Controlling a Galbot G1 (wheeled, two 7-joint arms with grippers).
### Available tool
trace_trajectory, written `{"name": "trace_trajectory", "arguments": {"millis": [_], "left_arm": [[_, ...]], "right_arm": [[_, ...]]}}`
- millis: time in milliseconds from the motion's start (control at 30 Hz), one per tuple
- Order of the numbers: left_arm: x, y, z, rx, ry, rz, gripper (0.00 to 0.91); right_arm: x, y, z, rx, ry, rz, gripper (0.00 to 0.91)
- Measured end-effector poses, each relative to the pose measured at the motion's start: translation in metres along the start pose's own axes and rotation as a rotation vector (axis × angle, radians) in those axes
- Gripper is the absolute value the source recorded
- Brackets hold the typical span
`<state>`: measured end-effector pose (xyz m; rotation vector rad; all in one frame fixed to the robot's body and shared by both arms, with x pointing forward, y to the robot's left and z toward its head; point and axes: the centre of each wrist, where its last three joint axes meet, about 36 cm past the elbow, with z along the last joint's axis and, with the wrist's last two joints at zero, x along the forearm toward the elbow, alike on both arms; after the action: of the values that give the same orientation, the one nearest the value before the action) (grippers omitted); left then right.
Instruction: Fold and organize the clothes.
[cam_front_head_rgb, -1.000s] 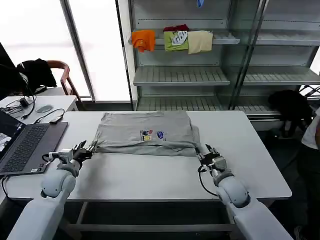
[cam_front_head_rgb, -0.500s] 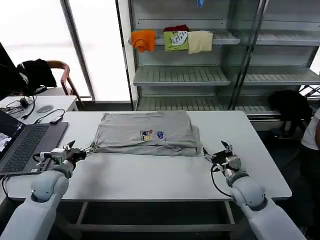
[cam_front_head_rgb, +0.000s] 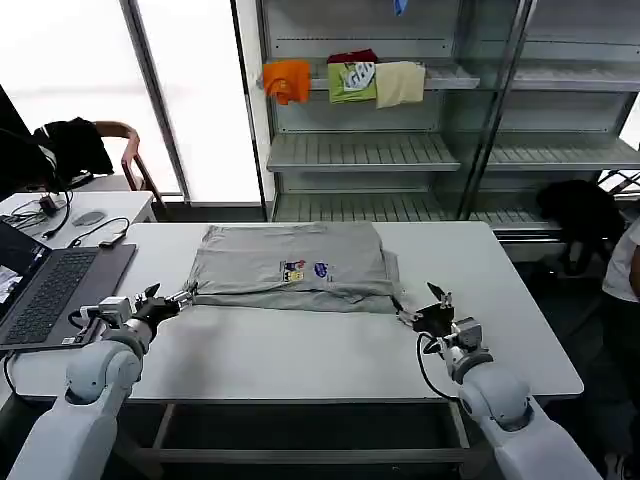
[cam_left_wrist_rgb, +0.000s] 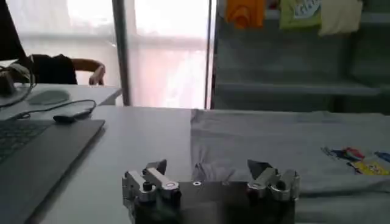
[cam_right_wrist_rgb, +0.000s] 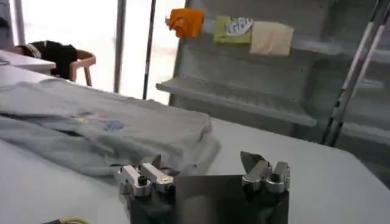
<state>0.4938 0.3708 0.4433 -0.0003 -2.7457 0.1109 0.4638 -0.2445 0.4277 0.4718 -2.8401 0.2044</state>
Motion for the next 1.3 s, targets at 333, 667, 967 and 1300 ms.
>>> {"name": "trace_trajectory", "arguments": {"millis": [333,667,967,1300], "left_arm": [[-0.014,0.003,0.017,0.038,0.045,0.011,0.655],[-0.017,0.000,0.027,0.045,0.056,0.026,0.040],[-0.016,-0.001,0.029,0.026,0.059,0.034,0.000],[-0.004,-0.001,0.021,0.011,0.029,0.026,0.000]], "right_arm": [[-0.022,0.014,0.009,-0.053,0.033,-0.033,0.816],[-0.039,0.018,0.015,-0.081,0.055,-0.039,0.000],[-0.041,0.014,0.016,-0.091,0.061,-0.031,0.000],[-0.031,0.012,0.009,-0.086,0.069,-0.023,0.000]]}}
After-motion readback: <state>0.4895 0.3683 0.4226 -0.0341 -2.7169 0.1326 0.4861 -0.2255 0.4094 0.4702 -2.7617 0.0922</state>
